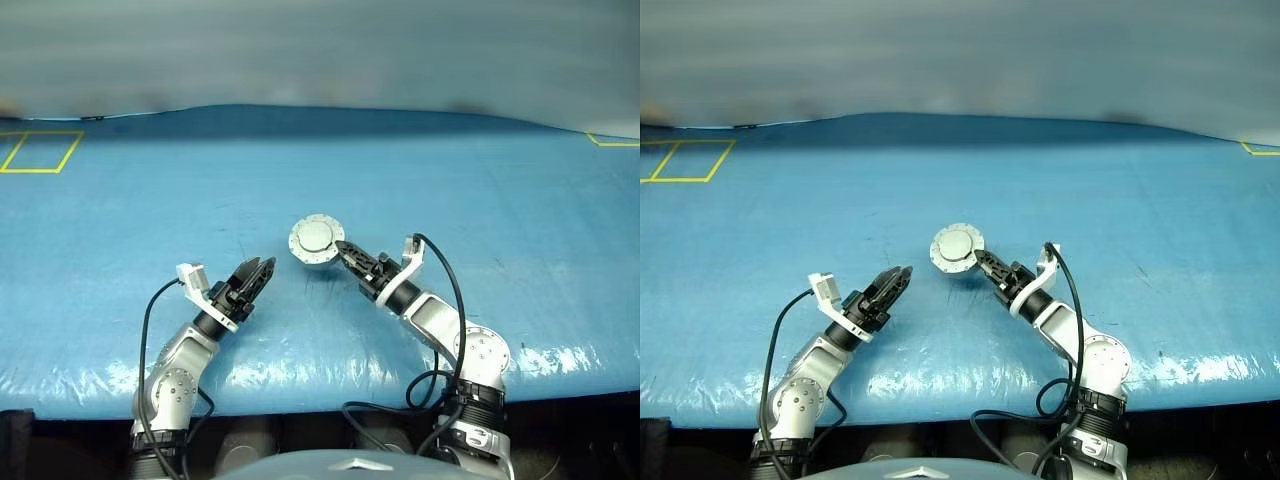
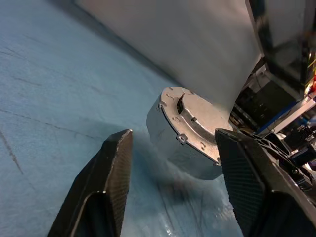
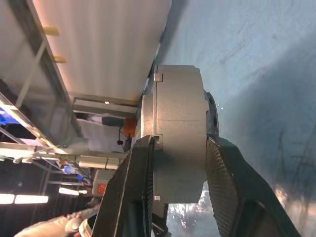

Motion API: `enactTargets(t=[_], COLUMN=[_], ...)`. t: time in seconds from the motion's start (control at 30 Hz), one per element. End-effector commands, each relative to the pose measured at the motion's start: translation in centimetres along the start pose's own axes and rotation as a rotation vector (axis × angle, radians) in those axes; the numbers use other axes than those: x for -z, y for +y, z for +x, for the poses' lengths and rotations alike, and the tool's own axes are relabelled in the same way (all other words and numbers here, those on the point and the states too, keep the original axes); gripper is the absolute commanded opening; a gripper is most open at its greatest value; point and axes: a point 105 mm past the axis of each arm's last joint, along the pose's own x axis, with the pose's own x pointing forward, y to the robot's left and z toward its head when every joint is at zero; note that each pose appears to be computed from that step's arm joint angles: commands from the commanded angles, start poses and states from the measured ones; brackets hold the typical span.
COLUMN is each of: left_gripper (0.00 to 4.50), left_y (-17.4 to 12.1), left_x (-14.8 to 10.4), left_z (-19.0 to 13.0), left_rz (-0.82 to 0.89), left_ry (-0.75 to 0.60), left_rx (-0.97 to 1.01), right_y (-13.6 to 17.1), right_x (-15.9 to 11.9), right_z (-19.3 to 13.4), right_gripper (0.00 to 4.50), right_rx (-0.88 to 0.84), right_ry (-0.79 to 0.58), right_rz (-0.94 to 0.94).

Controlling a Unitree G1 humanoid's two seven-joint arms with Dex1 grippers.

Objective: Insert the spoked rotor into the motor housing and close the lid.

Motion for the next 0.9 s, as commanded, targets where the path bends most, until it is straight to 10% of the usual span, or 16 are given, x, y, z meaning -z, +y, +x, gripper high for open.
enactTargets(t=[0.03,0.9], left_gripper=[4.47,4.47], left_y=[-2.1,-3.7], left_x=[-0.9,-1.2], left_z=[0.9,3.0], left_rz=[-0.133,-0.356], left_ry=[-0.060,-0.112], left_rx=[0.083,0.176], right_y=[4.5,6.5], right_x=[0.0,4.2], right_z=[1.0,1.8], right_gripper=[1.18,1.18], right_rx=[-0.187,-0.253], right_ry=[-0.006,0.195], right_rz=[0.008,0.010])
